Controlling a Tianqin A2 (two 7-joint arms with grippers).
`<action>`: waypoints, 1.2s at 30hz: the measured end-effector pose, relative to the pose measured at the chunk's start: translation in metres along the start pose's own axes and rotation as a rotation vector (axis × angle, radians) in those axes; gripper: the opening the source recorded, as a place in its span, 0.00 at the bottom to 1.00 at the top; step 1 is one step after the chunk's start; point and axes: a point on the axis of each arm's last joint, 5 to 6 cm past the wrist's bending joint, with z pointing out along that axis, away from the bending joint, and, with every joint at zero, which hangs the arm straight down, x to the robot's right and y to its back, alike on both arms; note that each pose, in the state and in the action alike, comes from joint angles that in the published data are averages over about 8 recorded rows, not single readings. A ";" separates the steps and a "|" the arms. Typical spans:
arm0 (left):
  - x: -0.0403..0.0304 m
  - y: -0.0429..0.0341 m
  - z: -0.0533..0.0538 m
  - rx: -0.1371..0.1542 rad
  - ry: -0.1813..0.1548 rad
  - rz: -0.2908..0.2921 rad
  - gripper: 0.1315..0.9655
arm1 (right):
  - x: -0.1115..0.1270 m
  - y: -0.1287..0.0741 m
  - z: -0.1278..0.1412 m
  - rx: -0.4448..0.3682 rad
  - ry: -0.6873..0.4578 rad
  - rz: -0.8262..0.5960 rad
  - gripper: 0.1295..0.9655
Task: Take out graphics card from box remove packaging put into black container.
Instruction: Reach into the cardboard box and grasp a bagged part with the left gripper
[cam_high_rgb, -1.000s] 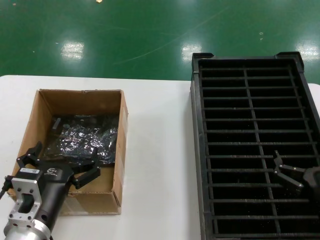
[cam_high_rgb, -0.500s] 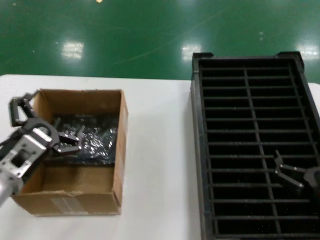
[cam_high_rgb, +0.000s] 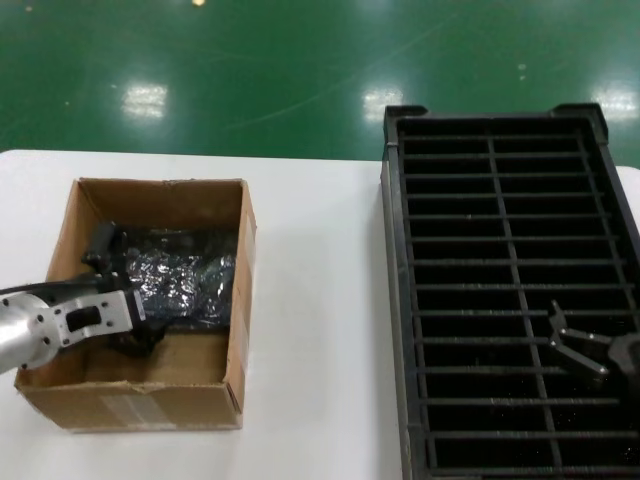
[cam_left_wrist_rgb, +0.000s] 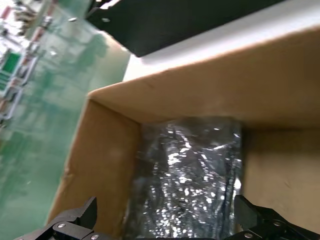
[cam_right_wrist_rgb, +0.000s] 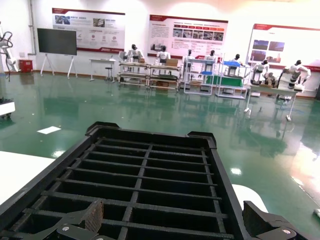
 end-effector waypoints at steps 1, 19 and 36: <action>-0.0010 0.0003 0.001 -0.004 0.015 0.018 0.99 | 0.000 0.000 0.000 0.000 0.000 0.000 1.00; 0.0107 0.0033 0.008 -0.038 0.057 0.175 0.85 | 0.000 0.000 0.000 0.000 0.000 0.000 1.00; 0.0205 0.0079 0.011 -0.047 0.015 0.220 0.45 | 0.000 0.000 0.000 0.000 0.000 0.000 1.00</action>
